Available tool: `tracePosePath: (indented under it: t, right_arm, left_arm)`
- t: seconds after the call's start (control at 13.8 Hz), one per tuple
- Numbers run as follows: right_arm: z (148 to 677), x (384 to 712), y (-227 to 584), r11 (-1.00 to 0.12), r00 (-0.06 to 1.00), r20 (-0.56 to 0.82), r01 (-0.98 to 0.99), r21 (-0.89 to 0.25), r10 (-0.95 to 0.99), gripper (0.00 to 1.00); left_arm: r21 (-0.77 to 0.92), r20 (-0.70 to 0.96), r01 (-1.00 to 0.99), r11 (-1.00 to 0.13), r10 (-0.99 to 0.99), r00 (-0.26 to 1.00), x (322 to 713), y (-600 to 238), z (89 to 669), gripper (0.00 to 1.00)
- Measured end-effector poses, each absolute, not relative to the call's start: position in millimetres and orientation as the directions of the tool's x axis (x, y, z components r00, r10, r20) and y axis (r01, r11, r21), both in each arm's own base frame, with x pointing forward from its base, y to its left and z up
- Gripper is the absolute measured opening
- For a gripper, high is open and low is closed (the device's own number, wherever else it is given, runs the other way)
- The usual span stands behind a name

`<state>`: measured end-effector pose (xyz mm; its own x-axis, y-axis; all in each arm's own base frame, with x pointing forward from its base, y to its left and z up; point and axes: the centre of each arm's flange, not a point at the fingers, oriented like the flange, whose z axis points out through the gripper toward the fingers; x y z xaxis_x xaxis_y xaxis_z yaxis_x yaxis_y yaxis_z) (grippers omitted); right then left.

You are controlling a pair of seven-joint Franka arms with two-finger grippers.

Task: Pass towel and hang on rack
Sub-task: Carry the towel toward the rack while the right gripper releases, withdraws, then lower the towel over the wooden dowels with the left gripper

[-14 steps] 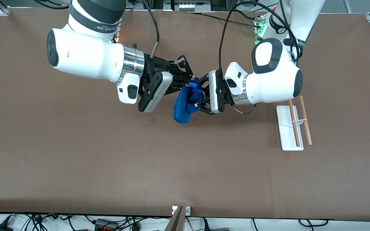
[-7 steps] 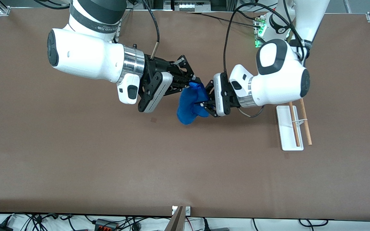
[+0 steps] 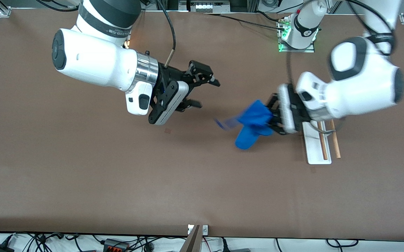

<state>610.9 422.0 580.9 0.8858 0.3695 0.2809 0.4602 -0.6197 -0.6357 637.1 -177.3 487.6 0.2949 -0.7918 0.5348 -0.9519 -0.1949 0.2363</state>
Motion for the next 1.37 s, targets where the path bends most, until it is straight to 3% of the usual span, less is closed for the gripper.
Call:
tracePosePath:
  t: [0.36,0.8,1.37]
  right_arm:
    - [533,628,377,-0.783,0.87,0.153,0.49,-0.382,0.469,1.0]
    - [490,663,274,-0.952,0.953,-0.07,0.288,-0.102,0.296,1.0]
    - [488,688,194,-0.992,0.99,-0.065,0.125,0.023,0.124,1.0]
  left_arm:
    - [0.246,0.322,-0.934,-0.26,-0.887,0.331,640,-70,478,0.04]
    - [0.187,0.137,-0.926,-0.328,-0.925,0.355,626,9,506,0.04]
    - [0.203,0.148,-0.923,-0.326,-0.922,0.358,603,111,515,0.04]
